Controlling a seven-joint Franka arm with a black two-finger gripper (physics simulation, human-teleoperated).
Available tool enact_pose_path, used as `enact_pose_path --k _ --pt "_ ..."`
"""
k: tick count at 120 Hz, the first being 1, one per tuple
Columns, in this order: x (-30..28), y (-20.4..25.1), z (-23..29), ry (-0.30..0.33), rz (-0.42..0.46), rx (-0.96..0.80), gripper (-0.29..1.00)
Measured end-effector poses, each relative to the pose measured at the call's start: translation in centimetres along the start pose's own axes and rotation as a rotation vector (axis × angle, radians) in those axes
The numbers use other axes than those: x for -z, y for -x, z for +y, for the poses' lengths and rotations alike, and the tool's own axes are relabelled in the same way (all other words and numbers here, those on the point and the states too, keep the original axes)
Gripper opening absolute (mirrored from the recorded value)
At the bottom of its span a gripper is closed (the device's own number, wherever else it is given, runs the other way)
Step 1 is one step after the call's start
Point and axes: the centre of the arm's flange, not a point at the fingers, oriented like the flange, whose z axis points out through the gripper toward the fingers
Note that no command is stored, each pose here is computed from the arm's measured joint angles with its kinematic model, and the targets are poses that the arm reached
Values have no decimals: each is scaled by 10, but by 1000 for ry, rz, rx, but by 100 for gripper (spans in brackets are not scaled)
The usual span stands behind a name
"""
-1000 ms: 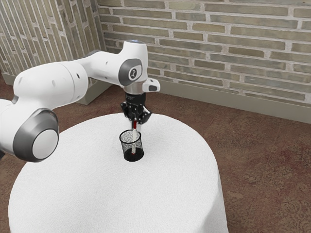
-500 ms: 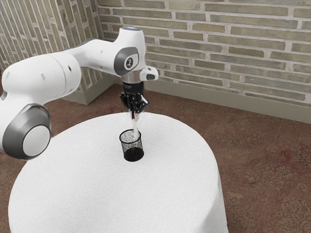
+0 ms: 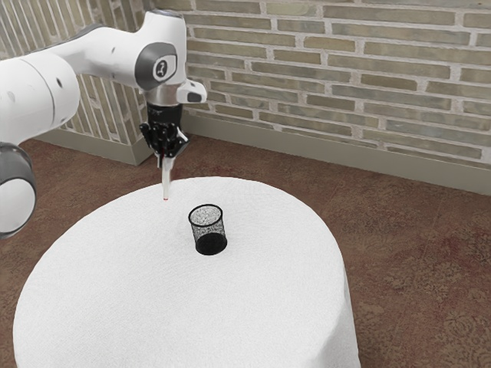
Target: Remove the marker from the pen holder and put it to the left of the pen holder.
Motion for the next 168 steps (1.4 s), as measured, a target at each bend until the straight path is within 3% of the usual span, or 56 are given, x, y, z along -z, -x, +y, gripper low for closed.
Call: enact_pose_path --k 24,49,68,86,108,127,142,156,168 --pt "-65 8 -17 -4 -276 39 -6" --pt "-131 12 -8 52 -576 75 -5" --pt "-156 13 2 68 -684 80 -5" --pt "-171 12 -1 76 -733 95 -5" --pt "-175 3 2 102 -722 86 -5" --pt "-179 1 2 108 -718 97 29" --pt "-163 -4 -14 116 -658 125 47" --pt "-112 -1 -18 131 -475 136 56" --pt "-48 50 -15 157 -264 140 61"
